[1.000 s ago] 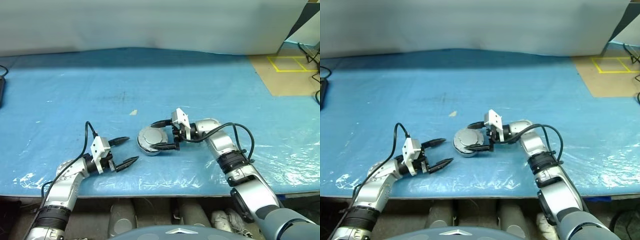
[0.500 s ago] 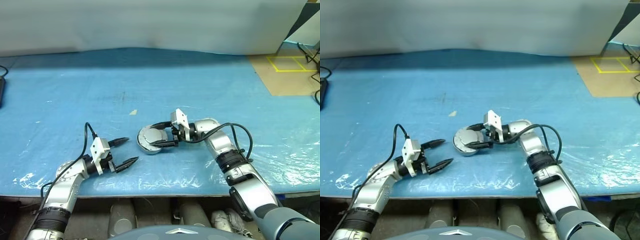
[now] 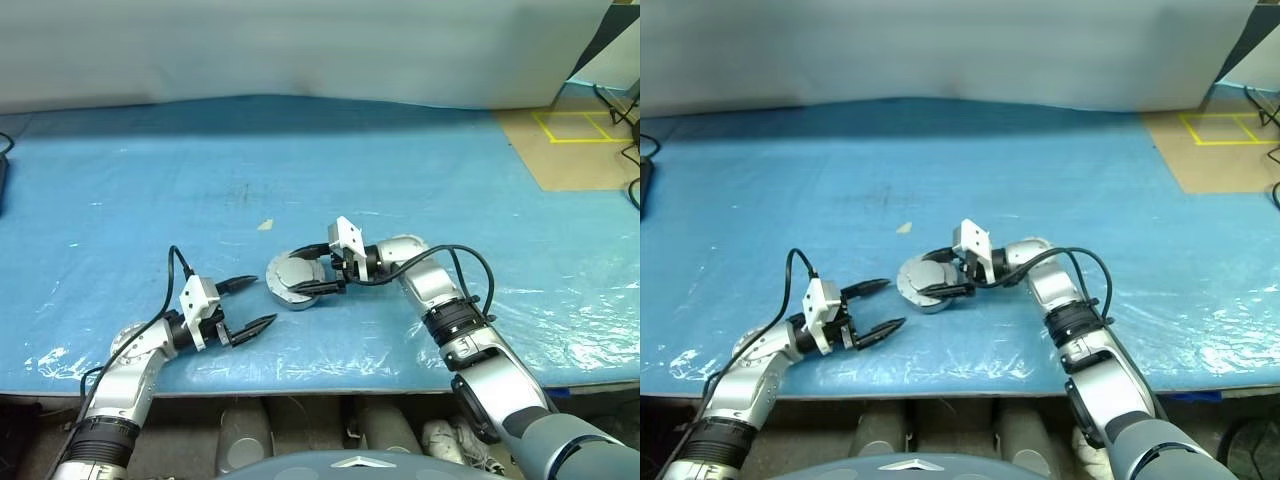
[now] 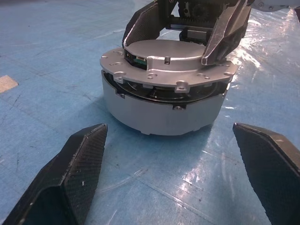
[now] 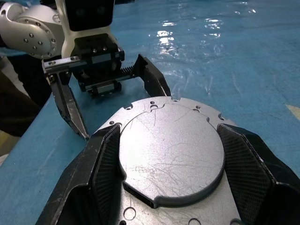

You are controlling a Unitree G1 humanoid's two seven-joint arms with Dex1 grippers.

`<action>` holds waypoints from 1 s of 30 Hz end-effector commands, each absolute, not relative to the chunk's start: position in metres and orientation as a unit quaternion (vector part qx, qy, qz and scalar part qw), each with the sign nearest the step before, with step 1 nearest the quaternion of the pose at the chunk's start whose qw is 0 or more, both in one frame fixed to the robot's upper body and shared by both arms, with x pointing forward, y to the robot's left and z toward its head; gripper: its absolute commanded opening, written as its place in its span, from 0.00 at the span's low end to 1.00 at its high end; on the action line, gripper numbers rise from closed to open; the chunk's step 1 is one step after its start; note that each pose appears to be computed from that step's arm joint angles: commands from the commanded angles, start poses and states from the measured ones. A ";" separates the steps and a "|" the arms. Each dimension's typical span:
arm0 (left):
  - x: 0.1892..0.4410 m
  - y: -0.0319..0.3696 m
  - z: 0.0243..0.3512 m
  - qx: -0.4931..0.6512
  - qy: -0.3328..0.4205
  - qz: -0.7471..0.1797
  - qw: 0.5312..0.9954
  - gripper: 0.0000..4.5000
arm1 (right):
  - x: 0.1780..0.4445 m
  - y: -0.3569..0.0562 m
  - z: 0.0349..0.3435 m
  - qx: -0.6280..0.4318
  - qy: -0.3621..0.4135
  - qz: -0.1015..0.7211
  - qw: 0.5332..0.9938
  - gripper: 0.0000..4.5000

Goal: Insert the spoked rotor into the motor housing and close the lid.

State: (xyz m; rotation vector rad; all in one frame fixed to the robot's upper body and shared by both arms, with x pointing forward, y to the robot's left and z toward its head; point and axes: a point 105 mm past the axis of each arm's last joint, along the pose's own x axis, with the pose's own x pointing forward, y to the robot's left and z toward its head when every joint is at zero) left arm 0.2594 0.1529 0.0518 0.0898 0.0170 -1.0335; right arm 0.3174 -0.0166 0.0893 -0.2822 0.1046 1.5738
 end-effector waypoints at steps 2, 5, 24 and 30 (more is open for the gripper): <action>0.259 0.154 0.060 0.052 -0.004 -0.494 0.868 1.00 | 0.318 -0.015 0.086 -0.153 0.052 0.703 0.693 0.65; 0.259 0.153 0.060 0.051 -0.004 -0.494 0.868 1.00 | 0.317 -0.015 0.085 -0.157 0.055 0.704 0.691 0.65; 0.260 0.152 0.060 0.049 -0.003 -0.496 0.867 1.00 | 0.322 -0.026 0.067 -0.193 0.103 0.687 0.693 0.65; 0.261 0.152 0.060 0.048 -0.003 -0.495 0.867 1.00 | 0.326 -0.029 0.056 -0.212 0.126 0.670 0.700 0.65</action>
